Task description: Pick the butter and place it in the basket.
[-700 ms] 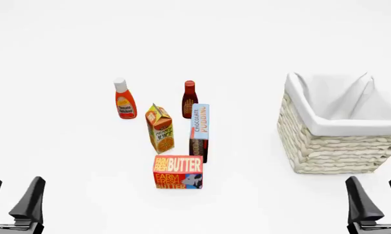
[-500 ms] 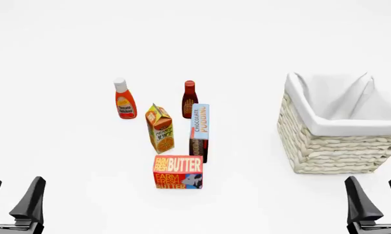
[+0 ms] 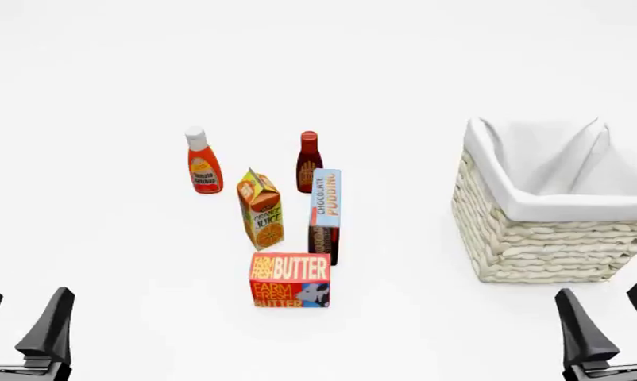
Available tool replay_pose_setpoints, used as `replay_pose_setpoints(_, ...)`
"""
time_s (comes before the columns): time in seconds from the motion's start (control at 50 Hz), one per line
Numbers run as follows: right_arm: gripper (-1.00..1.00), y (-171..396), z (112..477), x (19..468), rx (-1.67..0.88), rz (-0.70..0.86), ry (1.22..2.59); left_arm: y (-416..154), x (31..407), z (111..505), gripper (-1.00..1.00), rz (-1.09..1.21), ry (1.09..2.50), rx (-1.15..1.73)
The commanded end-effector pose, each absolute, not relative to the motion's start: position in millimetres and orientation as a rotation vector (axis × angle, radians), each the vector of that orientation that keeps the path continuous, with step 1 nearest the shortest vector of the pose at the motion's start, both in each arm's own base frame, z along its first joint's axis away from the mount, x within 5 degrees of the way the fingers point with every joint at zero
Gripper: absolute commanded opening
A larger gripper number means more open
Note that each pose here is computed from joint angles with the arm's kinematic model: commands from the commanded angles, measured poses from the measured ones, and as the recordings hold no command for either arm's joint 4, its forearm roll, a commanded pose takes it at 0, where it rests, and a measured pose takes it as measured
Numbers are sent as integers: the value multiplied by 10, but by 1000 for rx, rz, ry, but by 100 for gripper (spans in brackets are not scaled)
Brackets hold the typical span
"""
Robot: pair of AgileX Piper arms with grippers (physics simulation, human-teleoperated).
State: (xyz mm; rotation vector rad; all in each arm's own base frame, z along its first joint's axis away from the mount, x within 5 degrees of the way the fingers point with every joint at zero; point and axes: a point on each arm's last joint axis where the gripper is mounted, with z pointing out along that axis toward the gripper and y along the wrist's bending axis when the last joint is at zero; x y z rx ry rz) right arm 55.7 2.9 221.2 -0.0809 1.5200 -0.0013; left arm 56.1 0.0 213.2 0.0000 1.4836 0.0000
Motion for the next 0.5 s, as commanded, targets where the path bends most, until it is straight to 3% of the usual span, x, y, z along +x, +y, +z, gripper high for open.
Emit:
replay_pose_setpoints(0.02,100,39,2396,499,-114,5,1518,0,561,2132,100,0,1484,0)
replay_pose_setpoints(0.16,100,65,2668,497,-141,61,1525,0,561,2132,100,0,1484,0)
replay_pose_setpoints(0.46,100,133,3342,596,-317,25,1540,0,561,2132,100,0,1484,0)
replay_pose_setpoints(0.5,100,187,3408,660,-346,91,1562,0,561,2132,100,0,1484,0)
